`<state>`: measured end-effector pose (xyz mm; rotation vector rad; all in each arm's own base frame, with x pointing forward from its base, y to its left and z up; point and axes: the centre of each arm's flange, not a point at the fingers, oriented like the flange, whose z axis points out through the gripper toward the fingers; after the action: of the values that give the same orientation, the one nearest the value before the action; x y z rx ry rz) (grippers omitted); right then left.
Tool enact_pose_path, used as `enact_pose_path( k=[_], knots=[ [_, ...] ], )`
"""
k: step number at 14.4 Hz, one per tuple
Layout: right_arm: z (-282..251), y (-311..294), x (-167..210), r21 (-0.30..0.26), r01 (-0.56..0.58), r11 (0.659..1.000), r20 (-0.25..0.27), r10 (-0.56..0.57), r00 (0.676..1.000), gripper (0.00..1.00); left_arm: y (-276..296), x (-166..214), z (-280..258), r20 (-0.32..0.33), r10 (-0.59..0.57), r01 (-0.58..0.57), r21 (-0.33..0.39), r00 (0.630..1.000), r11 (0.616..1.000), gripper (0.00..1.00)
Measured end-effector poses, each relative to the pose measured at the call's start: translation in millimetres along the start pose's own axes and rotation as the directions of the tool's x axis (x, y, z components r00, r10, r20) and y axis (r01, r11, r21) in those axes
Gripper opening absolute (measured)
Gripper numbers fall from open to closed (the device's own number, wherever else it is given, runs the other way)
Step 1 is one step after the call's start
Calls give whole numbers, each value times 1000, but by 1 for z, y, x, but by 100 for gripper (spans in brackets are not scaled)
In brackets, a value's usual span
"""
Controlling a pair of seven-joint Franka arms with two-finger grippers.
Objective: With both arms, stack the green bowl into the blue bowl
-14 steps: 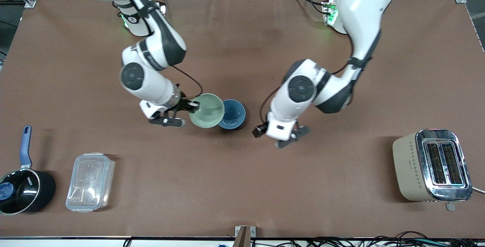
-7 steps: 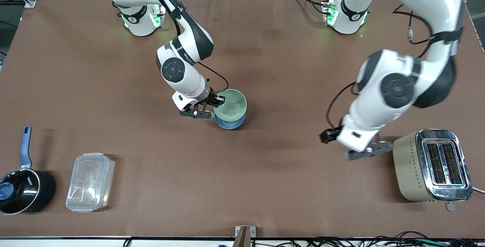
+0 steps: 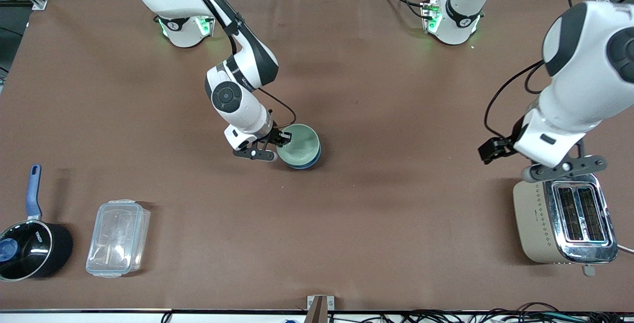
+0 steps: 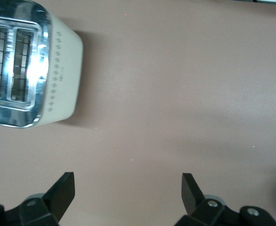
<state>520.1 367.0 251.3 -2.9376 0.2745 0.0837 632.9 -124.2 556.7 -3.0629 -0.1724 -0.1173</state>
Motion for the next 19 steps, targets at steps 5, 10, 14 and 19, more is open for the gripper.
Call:
enact_pose_path(
  k=[5, 10, 14, 19],
  knots=[
    [2, 3, 2, -2, -5, 1000, 0, 5, 1000, 39, -48, -11, -37, 10, 84, -84, 11, 996, 996, 100],
    [-29, 12, 19, -25, 0, 1000, -16, -1, 1000, 89, -60, -40, -75, 45, 92, -92, -2, 995, 996, 100],
    [-187, 68, 52, -115, -26, 993, -99, 14, 995, 100, -86, -62, -95, 50, 138, -136, -29, 989, 990, 100],
    [-352, 167, 80, -176, -82, 981, -126, 61, 990, 100, -101, -94, -108, 90, 122, -121, -17, 988, 993, 100]
  ],
)
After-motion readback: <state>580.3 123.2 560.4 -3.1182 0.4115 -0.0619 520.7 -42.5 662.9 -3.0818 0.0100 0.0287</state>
